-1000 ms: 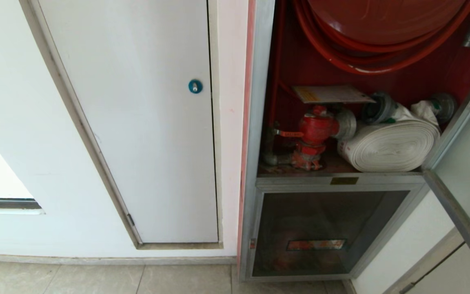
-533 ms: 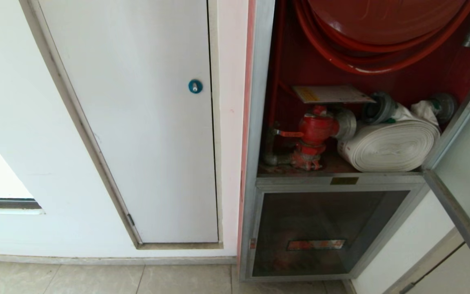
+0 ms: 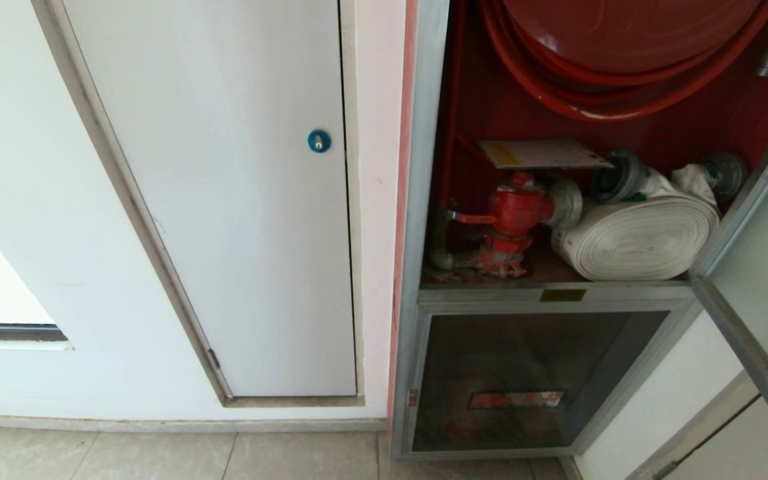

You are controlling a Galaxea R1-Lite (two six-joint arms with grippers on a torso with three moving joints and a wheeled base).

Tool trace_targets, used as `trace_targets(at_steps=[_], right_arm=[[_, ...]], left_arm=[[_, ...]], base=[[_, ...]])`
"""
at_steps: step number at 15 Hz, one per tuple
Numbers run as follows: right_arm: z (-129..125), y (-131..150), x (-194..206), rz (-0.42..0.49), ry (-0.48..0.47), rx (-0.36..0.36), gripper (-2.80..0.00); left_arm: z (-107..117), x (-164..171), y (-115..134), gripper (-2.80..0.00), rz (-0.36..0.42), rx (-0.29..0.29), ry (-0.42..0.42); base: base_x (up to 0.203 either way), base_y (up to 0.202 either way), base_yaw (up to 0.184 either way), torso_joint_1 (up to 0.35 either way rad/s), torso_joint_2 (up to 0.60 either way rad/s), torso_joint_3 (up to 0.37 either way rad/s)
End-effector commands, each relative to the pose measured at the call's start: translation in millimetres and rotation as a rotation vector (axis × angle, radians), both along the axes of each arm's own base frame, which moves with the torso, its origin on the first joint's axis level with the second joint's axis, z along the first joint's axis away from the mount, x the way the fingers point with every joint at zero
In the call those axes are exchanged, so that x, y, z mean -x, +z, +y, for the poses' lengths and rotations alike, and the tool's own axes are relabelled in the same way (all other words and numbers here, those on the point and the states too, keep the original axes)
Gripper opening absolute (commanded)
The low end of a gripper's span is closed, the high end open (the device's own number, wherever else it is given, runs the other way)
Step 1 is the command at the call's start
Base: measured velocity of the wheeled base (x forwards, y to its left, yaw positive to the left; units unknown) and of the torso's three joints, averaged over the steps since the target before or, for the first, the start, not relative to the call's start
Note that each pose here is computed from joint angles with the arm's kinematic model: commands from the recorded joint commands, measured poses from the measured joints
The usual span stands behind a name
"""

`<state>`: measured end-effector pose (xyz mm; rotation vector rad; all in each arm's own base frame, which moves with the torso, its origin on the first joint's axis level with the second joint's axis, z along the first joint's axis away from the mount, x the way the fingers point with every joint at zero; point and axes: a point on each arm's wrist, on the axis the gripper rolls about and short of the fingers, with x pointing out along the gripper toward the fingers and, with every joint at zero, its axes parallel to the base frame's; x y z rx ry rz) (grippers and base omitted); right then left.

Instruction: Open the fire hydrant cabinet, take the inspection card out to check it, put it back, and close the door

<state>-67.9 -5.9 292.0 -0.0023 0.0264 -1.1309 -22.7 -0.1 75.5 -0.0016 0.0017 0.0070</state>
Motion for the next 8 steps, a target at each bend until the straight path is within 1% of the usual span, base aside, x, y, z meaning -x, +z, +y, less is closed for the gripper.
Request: trace_targets(at_steps=[1, 8], right_arm=[[0.2, 0.5, -1.1, 0.019, -0.013, -0.004, -2.80], [1.7, -5.5, 6.6, 0.021, -0.003, -0.004, -2.80]], left_arm=[[0.0, -0.1, 0.0, -2.80, 0.001, 0.000, 0.001], [0.0, -0.1, 0.0, -2.80, 0.001, 0.000, 0.001]], base=[[0.000, 0.000, 0.000, 0.000, 0.00, 0.000], [0.000, 0.000, 0.000, 0.000, 0.00, 0.000]])
